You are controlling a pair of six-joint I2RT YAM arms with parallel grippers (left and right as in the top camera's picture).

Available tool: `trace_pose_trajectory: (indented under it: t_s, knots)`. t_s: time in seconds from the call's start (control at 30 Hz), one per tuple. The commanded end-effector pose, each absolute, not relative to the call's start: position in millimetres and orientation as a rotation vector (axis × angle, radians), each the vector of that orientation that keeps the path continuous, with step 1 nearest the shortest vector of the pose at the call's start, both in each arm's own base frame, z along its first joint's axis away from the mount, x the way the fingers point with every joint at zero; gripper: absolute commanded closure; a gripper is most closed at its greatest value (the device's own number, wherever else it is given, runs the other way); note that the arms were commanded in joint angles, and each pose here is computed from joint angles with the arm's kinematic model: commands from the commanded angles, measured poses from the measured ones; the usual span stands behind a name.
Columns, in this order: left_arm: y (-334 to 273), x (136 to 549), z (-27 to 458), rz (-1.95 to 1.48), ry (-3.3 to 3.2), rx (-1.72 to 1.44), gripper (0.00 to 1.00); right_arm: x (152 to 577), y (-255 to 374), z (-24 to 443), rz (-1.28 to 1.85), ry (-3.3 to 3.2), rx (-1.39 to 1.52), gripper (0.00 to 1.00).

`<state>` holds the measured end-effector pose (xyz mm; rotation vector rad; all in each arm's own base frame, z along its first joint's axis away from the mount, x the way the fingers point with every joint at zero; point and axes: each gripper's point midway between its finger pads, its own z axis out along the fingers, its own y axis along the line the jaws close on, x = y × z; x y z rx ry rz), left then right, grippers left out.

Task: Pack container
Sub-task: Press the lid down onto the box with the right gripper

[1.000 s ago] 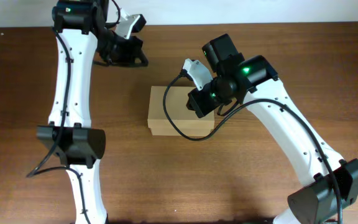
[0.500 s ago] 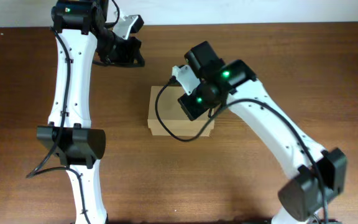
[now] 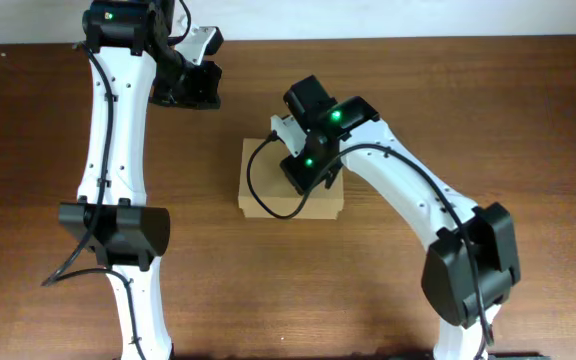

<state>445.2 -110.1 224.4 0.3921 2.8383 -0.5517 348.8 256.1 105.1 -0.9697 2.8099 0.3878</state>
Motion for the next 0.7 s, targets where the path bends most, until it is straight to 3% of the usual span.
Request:
trace_pose_trajectory:
  t_s: [0.0,0.33,0.67]
  knots:
    - [-105.8,442.2,245.6,-0.521,2.792,0.375,0.98,350.6,255.4,80.3,0.346,2.868,-0.973,0.96]
    - [-104.1,442.5,245.0,-0.506,2.794,0.374,0.99,345.0,249.3,48.5,0.303,2.959,-0.988,0.96]
    - [-101.4,443.1,244.3,-0.485,2.797,0.371,0.98,357.0,257.5,136.5,0.361,2.742,-0.955,0.96]
